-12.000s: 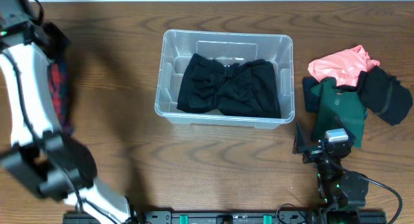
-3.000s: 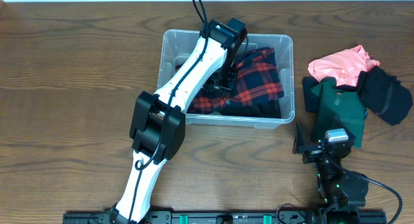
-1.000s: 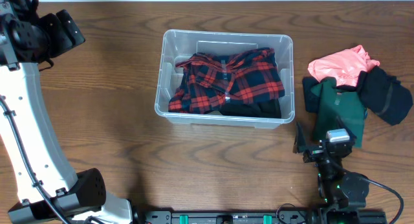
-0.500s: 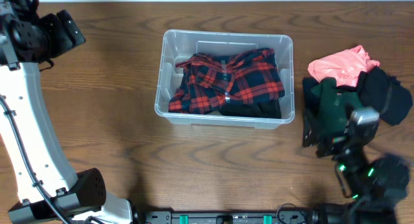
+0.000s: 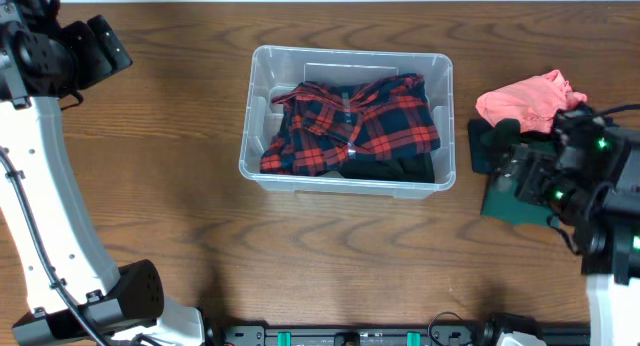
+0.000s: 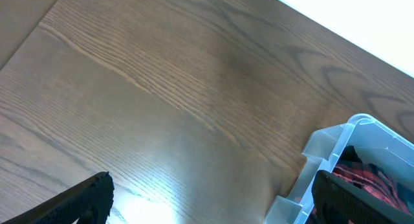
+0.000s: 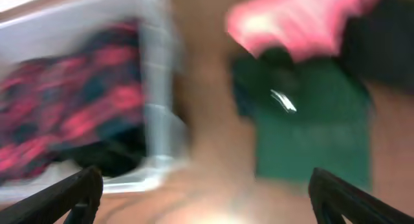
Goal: Pack container
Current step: 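Reach the right gripper to the dark green garment and grasp it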
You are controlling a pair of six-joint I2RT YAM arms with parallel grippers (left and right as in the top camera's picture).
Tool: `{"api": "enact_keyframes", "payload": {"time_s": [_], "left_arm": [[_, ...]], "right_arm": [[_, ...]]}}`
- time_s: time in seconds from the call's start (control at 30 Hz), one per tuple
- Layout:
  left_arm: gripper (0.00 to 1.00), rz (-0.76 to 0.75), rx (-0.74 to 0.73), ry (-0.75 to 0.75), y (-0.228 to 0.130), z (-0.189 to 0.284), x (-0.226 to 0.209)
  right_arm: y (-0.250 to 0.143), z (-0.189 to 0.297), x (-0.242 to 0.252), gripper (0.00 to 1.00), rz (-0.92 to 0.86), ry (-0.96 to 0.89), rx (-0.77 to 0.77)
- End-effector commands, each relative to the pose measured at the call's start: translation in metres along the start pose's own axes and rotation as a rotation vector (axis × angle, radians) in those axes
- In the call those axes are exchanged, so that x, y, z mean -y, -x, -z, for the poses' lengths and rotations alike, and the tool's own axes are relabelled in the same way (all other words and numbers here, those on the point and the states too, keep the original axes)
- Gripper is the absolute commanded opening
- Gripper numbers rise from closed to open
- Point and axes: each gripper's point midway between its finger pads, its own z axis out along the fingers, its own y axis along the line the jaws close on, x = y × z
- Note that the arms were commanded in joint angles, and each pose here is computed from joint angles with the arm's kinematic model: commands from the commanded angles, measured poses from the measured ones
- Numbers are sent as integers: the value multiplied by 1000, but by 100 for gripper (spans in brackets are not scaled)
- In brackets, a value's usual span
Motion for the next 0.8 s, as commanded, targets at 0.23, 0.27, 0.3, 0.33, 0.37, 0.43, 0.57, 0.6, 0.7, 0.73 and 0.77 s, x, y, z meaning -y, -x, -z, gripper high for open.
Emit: {"api": "enact_keyframes", "payload": {"time_s": [0.23,0.27,0.3,0.33,0.37,0.43,0.57,0.6,0.7,0.73,0.77], "left_arm": [[98,7,-5,8,0,-2,-2],[98,7,-5,8,0,-2,-2],[98,7,-5,8,0,-2,-2],[98,7,-4,8,0,-2,-2],[98,7,-5,8,0,-2,-2],[98,7,-5,8,0,-2,-2],[98,7,-4,8,0,-2,-2],[98,7,-4,8,0,-2,-2],[98,7,-5,8,0,-2,-2],[98,7,-4,8,0,-2,-2],[98,8,-4,8,0,-2,-2]], "right_arm": [[-21,-36,94,99,-421,-260,-80],[-24,-40,99,99,-446,-257,-87],[-29,-45,105,99,-482,-259,-94],[-35,-50,112,99,-523,-261,-101],[-40,-55,117,96,-550,-254,-108],[-50,-66,125,92,-600,-228,-122],[-71,-82,138,91,-653,-217,-138],[-74,-85,140,91,-650,-218,-137],[-81,-96,146,87,-626,-216,-121],[-83,-100,147,87,-620,-213,-107],[-84,-105,148,87,-610,-208,-97]]}}
